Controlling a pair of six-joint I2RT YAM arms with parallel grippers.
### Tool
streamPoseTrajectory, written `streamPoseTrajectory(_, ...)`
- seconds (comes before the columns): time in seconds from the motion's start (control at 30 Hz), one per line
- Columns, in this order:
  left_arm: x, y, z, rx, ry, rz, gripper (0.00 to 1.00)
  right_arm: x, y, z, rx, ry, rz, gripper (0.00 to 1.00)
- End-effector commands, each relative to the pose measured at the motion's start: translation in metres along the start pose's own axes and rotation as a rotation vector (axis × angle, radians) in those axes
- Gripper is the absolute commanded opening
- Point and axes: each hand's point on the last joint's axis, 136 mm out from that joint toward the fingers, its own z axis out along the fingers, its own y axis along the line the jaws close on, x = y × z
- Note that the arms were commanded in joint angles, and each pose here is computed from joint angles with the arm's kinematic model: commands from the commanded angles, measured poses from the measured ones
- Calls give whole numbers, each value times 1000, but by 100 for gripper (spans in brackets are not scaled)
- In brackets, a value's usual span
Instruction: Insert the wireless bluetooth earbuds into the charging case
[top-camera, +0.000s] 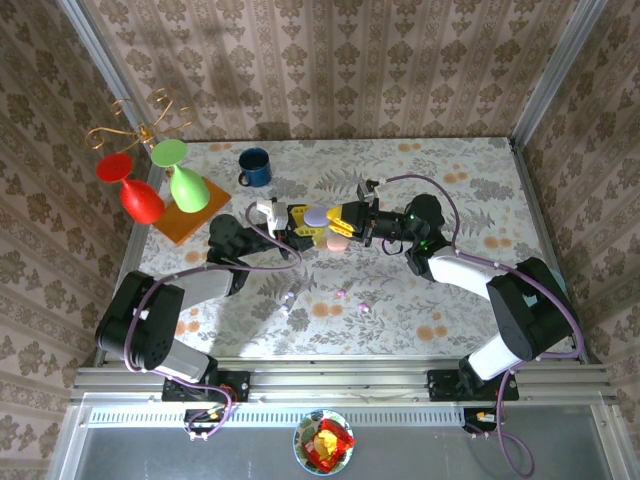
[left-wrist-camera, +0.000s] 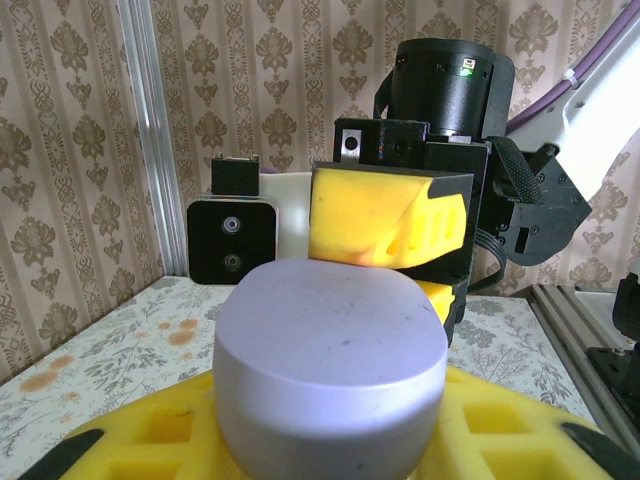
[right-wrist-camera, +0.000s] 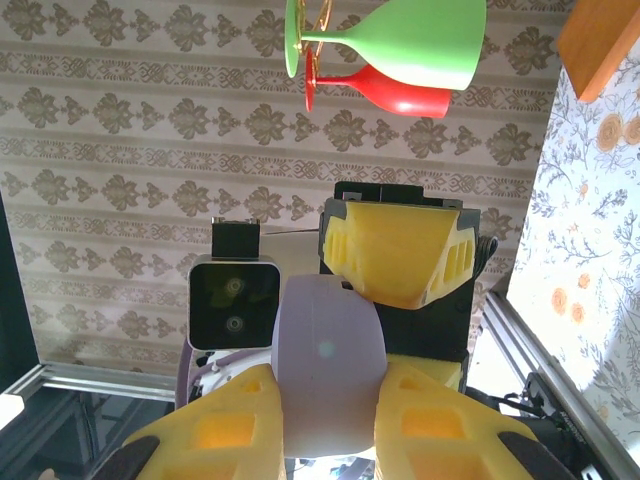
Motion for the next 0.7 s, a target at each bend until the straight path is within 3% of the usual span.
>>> streamPoseTrajectory(0.0, -23, -9, 3, 53, -40, 57, 33, -1, -2, 0, 11, 4, -15, 13)
streamPoseTrajectory(0.13, -23, -10, 3, 56, -41, 64, 31, -2, -6, 0, 23, 0, -8, 16)
streamPoseTrajectory(0.3, -18, -8, 2, 45, -34, 63, 31, -3, -1, -2, 21, -14, -44, 47)
streamPoseTrajectory(0.5, -8, -5, -2, 20, -19, 55, 32, -6, 8, -11, 45, -47, -118, 62)
streamPoseTrajectory(0.67, 4, -4, -6, -7, -1, 30, 32, -8, -4, -29, 283, -95, -320, 69)
